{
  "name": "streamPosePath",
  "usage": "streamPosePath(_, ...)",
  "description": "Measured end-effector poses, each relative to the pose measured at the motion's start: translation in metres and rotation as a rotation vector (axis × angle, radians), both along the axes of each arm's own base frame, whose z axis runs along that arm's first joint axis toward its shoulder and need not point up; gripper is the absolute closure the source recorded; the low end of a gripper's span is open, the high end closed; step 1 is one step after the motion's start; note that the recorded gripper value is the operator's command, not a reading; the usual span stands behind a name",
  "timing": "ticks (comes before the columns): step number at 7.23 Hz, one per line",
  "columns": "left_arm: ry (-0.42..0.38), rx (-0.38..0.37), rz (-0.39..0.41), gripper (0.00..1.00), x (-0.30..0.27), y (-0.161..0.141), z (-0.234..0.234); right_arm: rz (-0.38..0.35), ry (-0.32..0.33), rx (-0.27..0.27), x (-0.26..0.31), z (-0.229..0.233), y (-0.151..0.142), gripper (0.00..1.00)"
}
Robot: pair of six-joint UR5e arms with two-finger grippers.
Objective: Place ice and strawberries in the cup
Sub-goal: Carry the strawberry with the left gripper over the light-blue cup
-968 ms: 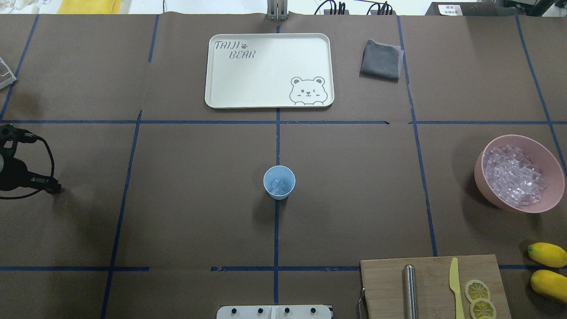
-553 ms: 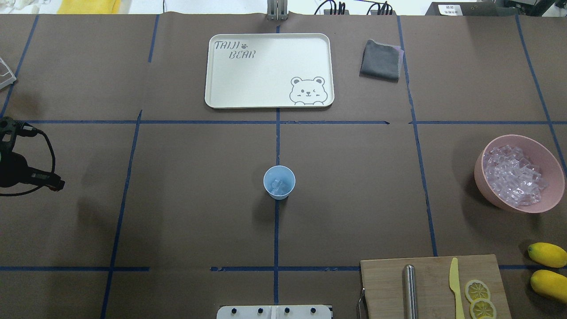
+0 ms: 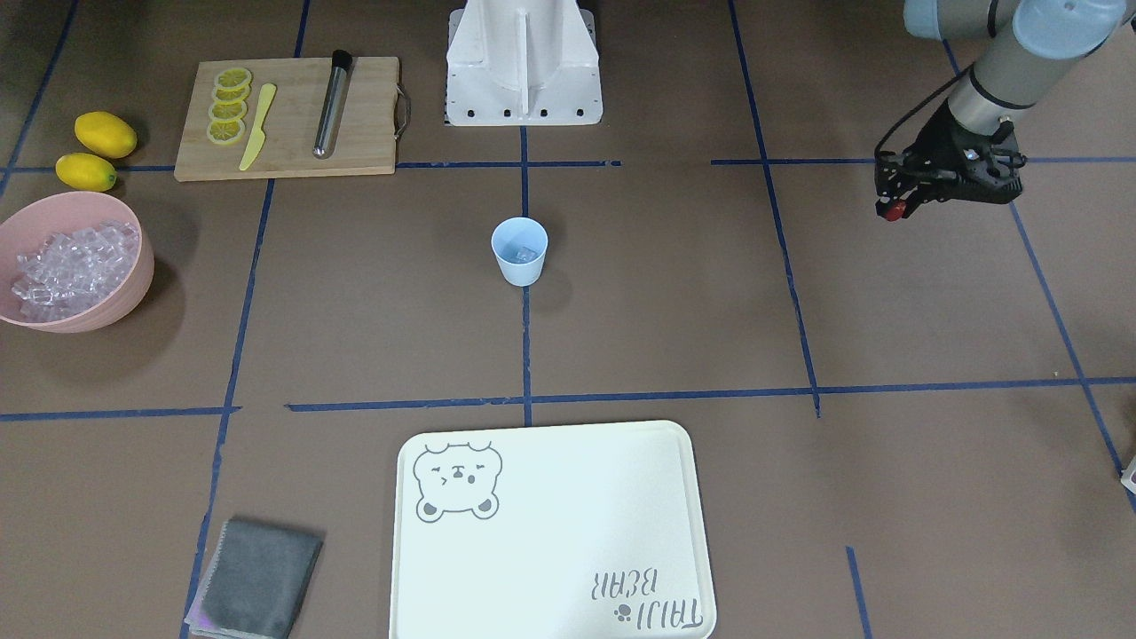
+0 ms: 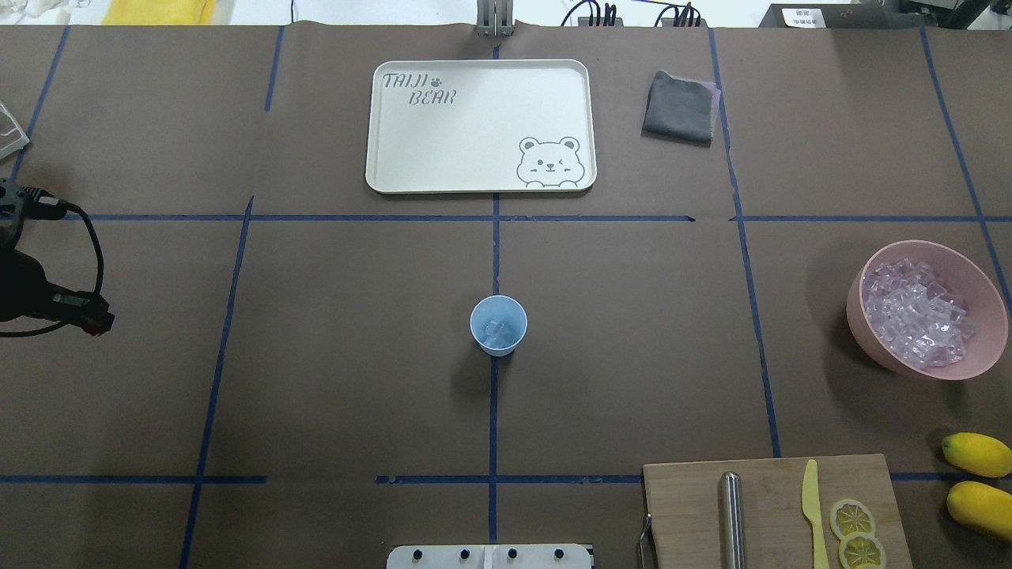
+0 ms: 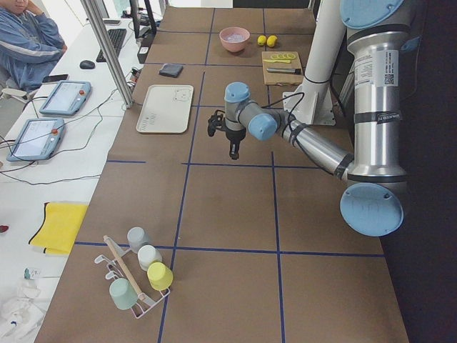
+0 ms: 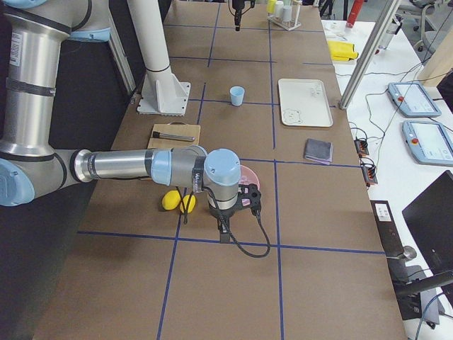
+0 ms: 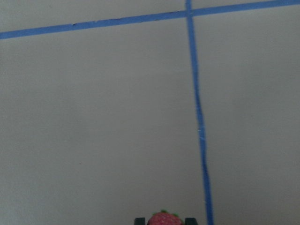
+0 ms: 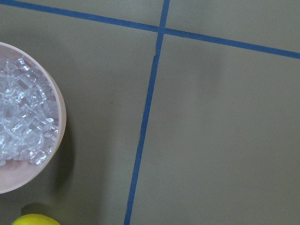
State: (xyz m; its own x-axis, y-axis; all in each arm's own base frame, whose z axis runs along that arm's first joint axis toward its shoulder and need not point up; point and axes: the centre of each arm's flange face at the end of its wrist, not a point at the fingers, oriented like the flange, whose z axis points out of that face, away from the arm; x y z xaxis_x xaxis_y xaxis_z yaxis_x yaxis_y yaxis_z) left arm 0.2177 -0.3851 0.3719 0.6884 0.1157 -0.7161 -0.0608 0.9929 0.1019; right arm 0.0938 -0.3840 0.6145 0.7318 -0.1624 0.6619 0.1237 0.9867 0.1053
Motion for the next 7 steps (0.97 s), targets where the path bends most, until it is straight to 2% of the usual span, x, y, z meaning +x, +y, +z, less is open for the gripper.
streamPosePath(5,-0.005,-0.019,-0.012,1.00,0.022,-0.009,-0.127,0.000,0.000,0.000,0.000,0.000,0.000,0.00)
streamPosePath(7,0.002,-0.062,-0.025,1.00,0.071,0.011,-0.173,0.001,0.000,0.000,0.000,0.000,0.000,0.00)
